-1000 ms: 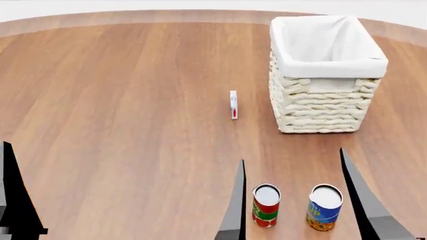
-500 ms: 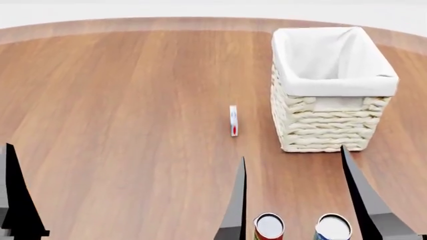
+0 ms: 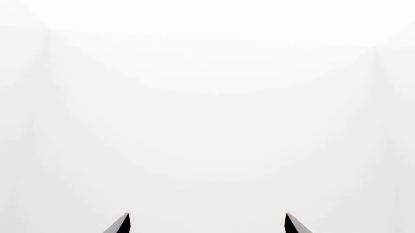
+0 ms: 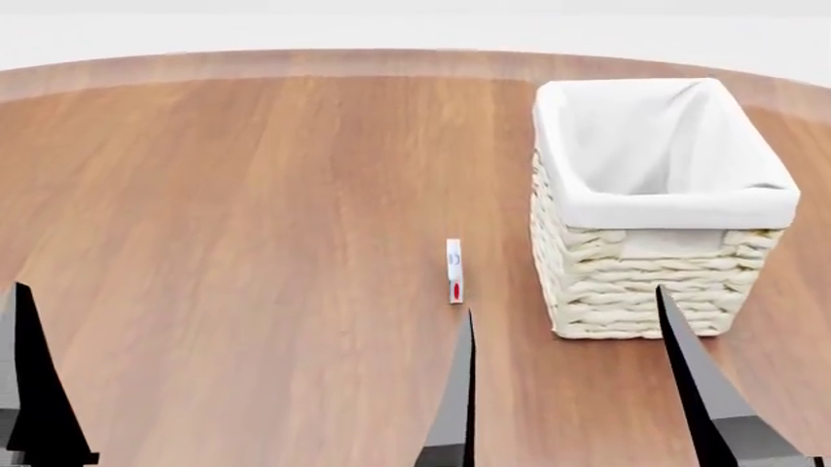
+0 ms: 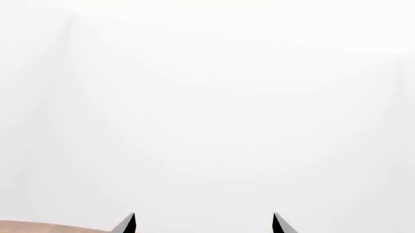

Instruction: Pick up the alphabet soup and the cream cheese box, and put them in the basket.

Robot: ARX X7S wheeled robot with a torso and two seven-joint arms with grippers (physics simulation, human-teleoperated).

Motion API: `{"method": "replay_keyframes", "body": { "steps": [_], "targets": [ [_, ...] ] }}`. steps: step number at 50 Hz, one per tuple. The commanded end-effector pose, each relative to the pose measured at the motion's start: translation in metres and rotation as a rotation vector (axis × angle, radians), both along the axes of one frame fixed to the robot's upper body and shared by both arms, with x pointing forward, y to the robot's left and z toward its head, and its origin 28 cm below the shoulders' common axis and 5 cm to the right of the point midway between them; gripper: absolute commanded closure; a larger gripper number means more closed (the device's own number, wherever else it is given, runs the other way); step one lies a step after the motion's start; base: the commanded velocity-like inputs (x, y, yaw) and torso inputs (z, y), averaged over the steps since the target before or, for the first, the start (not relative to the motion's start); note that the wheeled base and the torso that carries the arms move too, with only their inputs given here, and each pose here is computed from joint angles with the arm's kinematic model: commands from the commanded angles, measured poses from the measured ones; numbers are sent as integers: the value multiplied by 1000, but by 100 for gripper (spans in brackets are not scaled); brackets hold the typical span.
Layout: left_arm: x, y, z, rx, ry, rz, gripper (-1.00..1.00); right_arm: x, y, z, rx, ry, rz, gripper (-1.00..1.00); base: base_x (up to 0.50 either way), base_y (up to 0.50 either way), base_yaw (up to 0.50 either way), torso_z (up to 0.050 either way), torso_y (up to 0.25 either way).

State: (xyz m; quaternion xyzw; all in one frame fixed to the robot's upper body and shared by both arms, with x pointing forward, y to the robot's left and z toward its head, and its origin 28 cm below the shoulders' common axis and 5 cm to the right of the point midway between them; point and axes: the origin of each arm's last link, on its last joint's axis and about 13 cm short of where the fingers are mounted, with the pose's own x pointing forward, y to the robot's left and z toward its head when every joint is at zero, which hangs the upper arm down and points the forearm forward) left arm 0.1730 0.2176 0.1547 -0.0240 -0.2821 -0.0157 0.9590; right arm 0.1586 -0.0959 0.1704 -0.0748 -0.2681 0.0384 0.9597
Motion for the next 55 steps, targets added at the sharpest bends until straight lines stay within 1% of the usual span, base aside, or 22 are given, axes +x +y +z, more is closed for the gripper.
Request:
{"method": "replay_keyframes", "body": {
  "steps": [1,17,22,26,29,32,43,46,55],
  "targets": [
    [1,0,0,-3,3,-4,-100,2,0,0,-6,9,3,-100,211,0,0,0,0],
    [1,2,-3,-8,12,3,-100,3,2,-1,-11,17,13,-100,213,0,0,0,0],
    [2,0,-5,-8,19,-1,-100,3,1,-8,-11,26,10,-100,214,0,0,0,0],
    [3,-1,-5,-6,19,-6,-100,4,0,-4,-8,28,7,-100,213,0,0,0,0],
    [4,0,-4,-6,21,-3,-100,5,1,-8,-9,30,11,-100,212,0,0,0,0],
    [4,0,-5,-5,21,1,-100,6,1,-4,-9,30,14,-100,212,0,0,0,0],
    [3,-1,-4,-1,19,-5,-100,3,0,-4,-10,27,11,-100,212,0,0,0,1],
    [2,-1,-4,-2,20,-5,-100,3,0,-8,-10,28,12,-100,214,0,0,0,0],
    [3,-1,-5,-1,21,-6,-100,3,0,-5,-9,28,11,-100,214,0,0,0,0]
  ]
}}
